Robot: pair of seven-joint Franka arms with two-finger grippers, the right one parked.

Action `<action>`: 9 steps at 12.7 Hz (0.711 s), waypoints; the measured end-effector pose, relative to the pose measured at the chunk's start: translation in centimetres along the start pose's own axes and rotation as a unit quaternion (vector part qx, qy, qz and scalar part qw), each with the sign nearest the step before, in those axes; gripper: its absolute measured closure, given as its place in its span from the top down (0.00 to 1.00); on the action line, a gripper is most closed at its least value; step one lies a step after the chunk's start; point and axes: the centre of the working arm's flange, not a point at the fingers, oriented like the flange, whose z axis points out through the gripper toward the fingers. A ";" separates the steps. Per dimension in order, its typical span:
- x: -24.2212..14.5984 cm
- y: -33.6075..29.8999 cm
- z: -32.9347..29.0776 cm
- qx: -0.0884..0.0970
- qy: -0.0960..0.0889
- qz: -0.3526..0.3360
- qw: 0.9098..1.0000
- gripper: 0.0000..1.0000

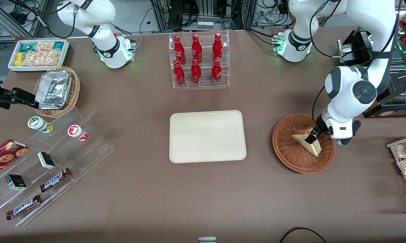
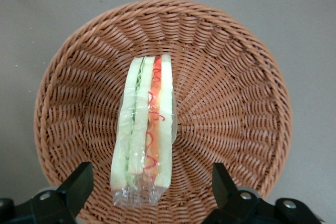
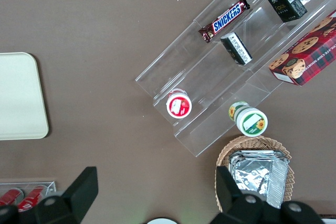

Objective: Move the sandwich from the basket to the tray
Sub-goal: 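Lower the left gripper and close it on the wrapped sandwich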

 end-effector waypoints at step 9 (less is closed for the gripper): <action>-0.2 -0.4 5.1 0.017 -0.014 -0.003 1.000 0.53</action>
